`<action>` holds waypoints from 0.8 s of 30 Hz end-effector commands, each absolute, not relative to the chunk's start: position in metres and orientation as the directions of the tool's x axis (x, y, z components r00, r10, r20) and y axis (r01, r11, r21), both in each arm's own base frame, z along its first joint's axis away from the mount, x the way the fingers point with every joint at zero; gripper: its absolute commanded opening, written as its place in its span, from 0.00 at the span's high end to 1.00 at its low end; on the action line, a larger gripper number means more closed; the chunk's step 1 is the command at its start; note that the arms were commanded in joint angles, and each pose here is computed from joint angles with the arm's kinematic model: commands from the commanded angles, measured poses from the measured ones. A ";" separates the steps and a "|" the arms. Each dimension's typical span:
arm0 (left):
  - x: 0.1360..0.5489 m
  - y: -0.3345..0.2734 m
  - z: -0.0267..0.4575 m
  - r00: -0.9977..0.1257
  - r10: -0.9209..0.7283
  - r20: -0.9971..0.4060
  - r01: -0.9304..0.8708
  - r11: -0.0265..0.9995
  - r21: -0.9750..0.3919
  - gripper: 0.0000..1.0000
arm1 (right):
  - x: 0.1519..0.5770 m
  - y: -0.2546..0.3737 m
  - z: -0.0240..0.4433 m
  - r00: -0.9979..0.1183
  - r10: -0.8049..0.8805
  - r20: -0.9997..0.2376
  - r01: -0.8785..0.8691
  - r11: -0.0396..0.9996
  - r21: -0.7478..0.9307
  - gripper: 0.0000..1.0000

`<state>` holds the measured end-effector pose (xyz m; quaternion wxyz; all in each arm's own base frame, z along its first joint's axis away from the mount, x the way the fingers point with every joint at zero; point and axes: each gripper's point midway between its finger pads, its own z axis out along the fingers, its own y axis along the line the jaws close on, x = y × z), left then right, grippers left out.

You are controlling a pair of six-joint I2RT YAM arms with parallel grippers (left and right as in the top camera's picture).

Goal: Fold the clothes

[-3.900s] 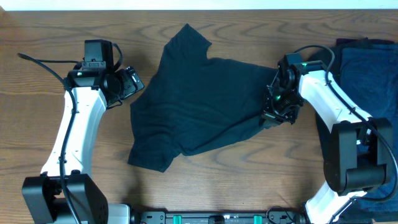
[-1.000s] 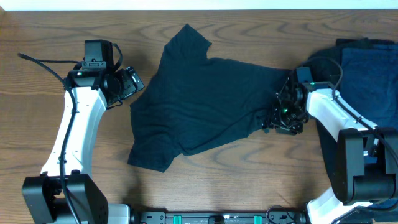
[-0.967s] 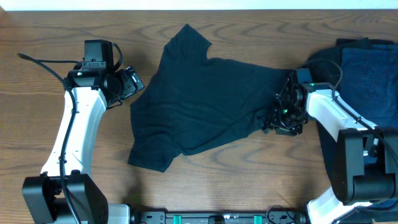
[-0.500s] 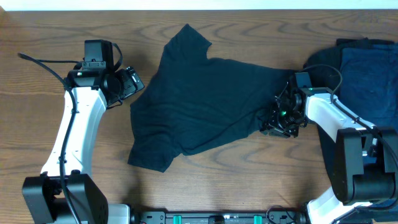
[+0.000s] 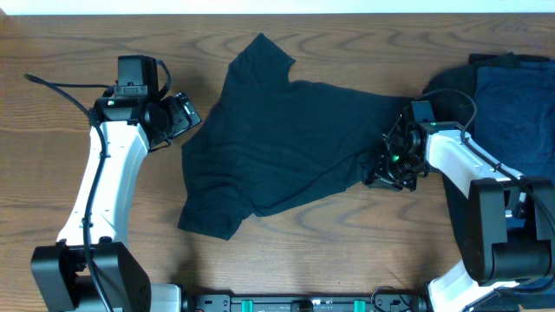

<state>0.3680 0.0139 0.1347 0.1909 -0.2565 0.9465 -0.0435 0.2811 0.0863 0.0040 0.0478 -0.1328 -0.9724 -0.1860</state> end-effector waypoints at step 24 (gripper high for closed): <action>0.368 0.014 0.133 -0.800 -0.499 -0.333 -0.466 0.867 -0.178 0.02 | 0.304 0.078 0.022 -0.974 0.218 0.062 0.226 0.914 0.337 0.99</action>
